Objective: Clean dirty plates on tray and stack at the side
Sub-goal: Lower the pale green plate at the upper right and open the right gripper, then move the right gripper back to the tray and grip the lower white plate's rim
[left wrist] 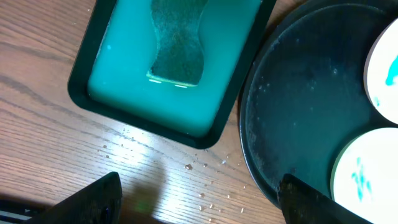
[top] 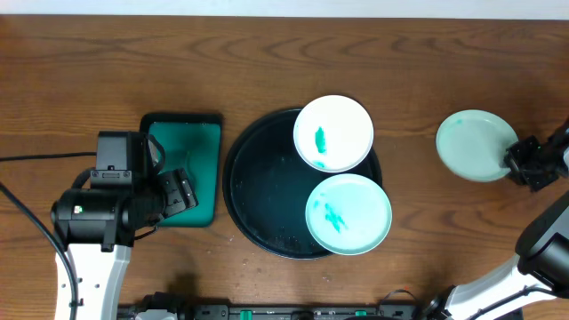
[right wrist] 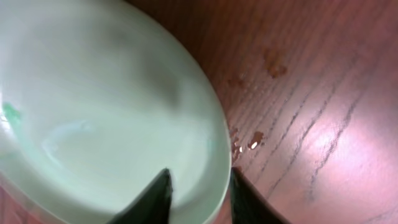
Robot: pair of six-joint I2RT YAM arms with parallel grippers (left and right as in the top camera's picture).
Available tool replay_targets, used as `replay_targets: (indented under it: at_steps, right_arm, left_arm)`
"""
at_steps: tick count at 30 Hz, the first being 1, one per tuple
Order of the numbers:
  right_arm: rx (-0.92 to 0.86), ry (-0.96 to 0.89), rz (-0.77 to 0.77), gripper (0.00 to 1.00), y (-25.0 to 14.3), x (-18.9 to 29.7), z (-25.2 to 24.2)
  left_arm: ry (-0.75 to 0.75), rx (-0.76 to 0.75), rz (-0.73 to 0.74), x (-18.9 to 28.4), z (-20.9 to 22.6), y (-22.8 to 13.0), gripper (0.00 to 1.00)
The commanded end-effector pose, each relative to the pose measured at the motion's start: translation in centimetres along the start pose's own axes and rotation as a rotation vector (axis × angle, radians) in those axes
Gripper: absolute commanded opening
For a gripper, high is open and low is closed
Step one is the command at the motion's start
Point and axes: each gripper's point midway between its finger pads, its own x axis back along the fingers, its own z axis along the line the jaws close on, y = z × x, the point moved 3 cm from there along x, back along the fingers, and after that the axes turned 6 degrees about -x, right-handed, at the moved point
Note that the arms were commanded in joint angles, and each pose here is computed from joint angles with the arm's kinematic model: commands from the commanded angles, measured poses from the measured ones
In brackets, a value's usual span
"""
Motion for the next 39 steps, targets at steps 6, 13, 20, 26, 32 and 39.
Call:
replay_targets:
  at_steps: [6,13,20,26,32,39]
  right_arm:
    - [0.124,0.198,0.024,0.38,-1.1,3.2,3.2]
    - [0.377,0.365,-0.064,0.47,-5.7,11.1,7.4]
    - [0.596,0.312,0.042,0.52,-15.0,14.0,8.3]
    - [0.734,0.117,0.178,0.5,-20.8,12.9,6.4]
    - [0.796,0.032,0.276,0.54,-24.9,11.3,5.2]
    - [0.762,-0.094,0.379,0.42,-27.3,7.3,1.4]
  left_arm:
    - [0.002,-0.015,-0.003,0.1,0.0,0.0,0.81]
    - [0.002,-0.015,-0.002,0.1,0.0,0.0,0.81]
    - [0.003,-0.015,-0.003,0.1,0.0,0.0,0.81]
    - [0.003,-0.015,-0.003,0.1,0.0,0.0,0.81]
    - [0.003,-0.014,-0.002,0.1,0.0,0.0,0.81]
    - [0.004,-0.015,0.001,0.1,0.0,-0.1,0.81]
